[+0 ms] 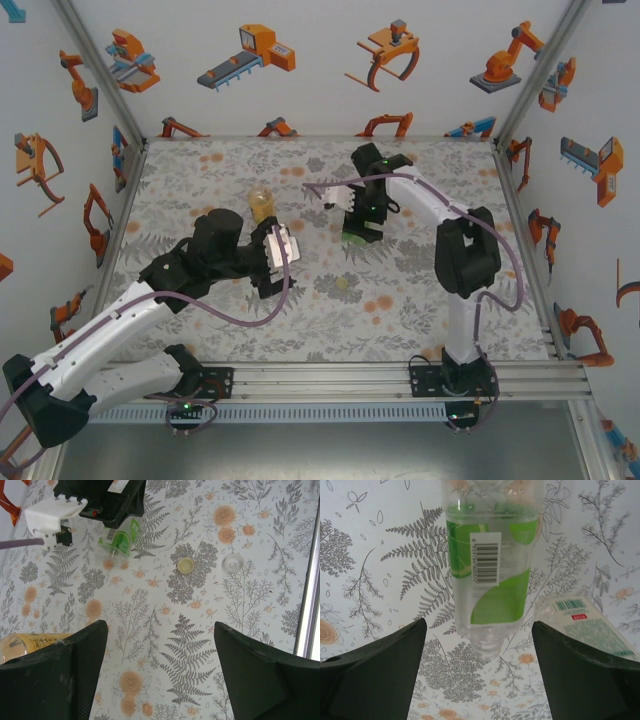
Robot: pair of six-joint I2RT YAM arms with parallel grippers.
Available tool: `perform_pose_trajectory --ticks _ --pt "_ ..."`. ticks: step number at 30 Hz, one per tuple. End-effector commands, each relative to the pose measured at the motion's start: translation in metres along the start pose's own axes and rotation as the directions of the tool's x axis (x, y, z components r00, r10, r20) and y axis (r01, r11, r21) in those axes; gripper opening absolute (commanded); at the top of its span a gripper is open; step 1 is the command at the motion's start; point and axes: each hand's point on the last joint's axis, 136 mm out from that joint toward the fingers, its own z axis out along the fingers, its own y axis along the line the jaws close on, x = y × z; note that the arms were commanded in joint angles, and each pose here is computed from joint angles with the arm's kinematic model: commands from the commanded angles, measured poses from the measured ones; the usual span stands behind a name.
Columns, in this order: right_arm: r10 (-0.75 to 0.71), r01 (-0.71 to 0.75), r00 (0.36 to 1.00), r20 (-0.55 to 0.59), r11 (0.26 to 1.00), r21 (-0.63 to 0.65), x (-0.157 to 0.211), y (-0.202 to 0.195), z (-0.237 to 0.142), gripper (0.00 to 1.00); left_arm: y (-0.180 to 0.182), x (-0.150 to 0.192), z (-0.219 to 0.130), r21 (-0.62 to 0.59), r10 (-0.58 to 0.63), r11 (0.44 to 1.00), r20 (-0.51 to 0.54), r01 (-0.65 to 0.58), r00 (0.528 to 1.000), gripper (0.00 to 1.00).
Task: Screw on the bottle caps
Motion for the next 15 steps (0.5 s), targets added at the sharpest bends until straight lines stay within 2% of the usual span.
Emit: perform_pose_trajectory --ticks 1,7,15 --pt "-0.036 0.036 0.999 0.008 0.999 -0.023 -0.003 -0.001 0.006 0.77 -0.003 -0.007 -0.002 0.015 0.022 1.0 0.026 -0.022 0.999 0.79" --pt "-0.022 0.023 1.0 0.013 0.996 -0.089 0.0 0.007 0.029 0.72 -0.004 -0.007 -0.001 0.021 0.018 1.0 0.028 -0.018 0.999 0.79" --pt "-0.013 0.015 1.0 0.027 0.997 -0.08 0.0 0.008 0.033 0.57 -0.004 -0.007 0.001 0.028 0.018 0.999 0.027 -0.019 0.999 0.79"
